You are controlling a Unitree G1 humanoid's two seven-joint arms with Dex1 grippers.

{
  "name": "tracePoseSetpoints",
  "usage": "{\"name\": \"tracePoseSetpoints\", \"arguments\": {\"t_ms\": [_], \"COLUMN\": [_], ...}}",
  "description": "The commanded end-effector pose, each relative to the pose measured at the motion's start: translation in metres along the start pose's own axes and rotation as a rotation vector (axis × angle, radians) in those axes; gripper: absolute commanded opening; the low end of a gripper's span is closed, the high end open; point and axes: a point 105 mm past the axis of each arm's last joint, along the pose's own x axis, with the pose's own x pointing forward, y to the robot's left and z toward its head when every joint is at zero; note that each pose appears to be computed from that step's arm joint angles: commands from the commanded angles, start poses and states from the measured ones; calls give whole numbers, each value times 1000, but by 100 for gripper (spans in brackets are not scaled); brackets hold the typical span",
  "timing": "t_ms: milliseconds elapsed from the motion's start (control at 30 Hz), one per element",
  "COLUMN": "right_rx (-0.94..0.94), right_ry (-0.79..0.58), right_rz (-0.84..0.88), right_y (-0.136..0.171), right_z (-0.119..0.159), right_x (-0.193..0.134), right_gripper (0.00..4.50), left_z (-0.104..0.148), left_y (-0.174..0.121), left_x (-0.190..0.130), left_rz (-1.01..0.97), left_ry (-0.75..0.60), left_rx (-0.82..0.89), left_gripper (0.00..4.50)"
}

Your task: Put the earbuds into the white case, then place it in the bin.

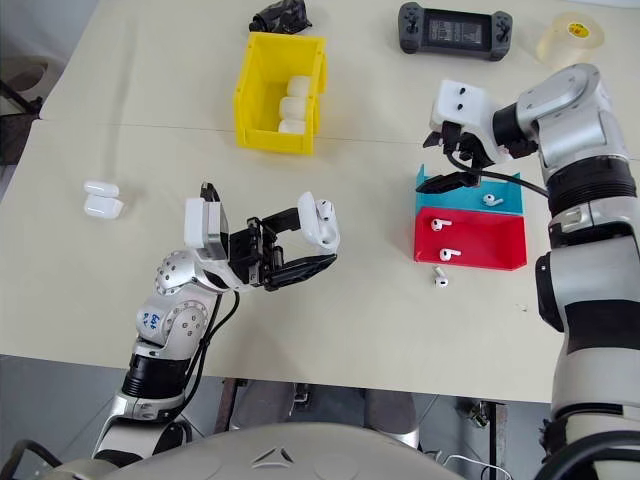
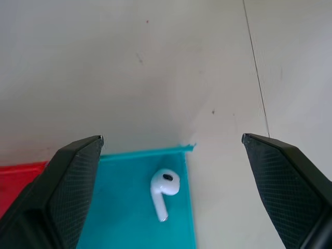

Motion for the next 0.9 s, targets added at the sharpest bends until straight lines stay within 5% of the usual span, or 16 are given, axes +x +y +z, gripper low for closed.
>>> {"name": "tracePoseSetpoints", "arguments": {"t_ms": [33,633,733,900], "right_rx": [-22,-113,-120,-139], "right_ry": [-38,179,179,191], "right_rz": [-26,-50,-46,-29], "right_y": [-7,-7,-6,-4], "right_z": [11,-23,-23,-24], "right_x": [-19,11,14,17], "right_gripper": [449,449,391,215], "left_z": [12,16,16,17], "left_y": [-6,-3,-4,-3], "left_x": [3,6,7,7], "left_rz": [-22,-33,-34,-35], "left_ry": [-30,-34,-36,-35], "left_rx": [44,53,52,52], "left_gripper": [272,272,272,272]}}
